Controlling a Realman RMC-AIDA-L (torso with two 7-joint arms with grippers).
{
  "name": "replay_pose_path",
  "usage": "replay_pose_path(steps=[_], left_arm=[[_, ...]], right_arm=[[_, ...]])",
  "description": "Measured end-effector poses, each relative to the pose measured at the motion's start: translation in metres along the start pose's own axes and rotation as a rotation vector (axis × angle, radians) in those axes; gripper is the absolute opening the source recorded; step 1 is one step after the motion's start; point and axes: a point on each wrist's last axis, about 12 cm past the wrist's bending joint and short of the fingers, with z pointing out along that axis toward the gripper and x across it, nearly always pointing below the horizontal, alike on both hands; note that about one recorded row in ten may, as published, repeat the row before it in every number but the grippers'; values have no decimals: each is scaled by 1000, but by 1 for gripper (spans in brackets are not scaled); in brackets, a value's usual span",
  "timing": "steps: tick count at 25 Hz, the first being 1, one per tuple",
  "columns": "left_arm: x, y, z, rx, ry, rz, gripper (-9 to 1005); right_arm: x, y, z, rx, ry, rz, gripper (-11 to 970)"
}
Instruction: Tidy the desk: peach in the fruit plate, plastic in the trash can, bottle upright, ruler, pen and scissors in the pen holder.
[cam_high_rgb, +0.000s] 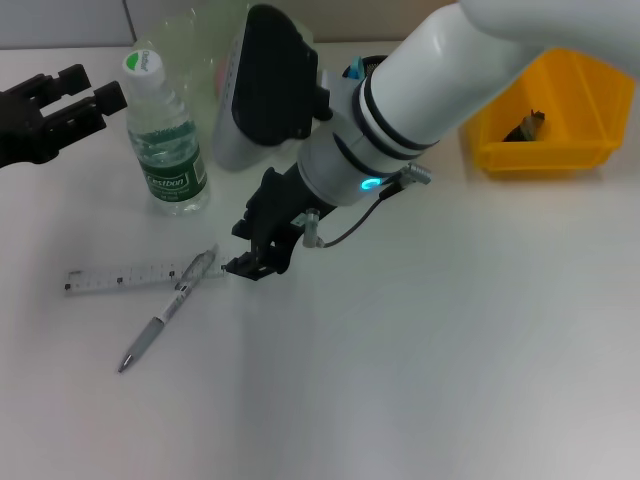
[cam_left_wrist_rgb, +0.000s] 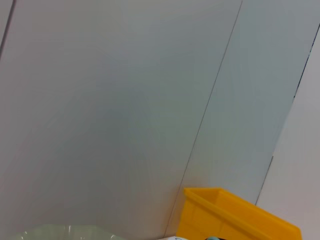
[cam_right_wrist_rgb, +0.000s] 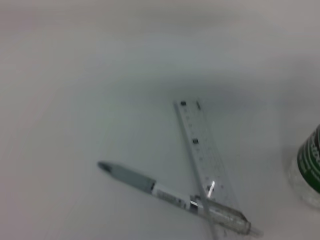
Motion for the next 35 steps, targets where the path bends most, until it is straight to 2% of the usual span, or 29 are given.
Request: replay_pose_path(steps=[8,19,27,35], left_arm=[[1,-1,2,6,3,0,699],[2,-1,4,11,2,-6,700],[2,-1,4,12,2,-6,700],[1,-1,5,12,0,-5,700]], right_arm=[[-4,3,11,45,17,-73,434],[-4,19,25,32,25,-125,616],[0,19,31,72,10,-126,621],[-2,21,33,66,-22,-97,621]])
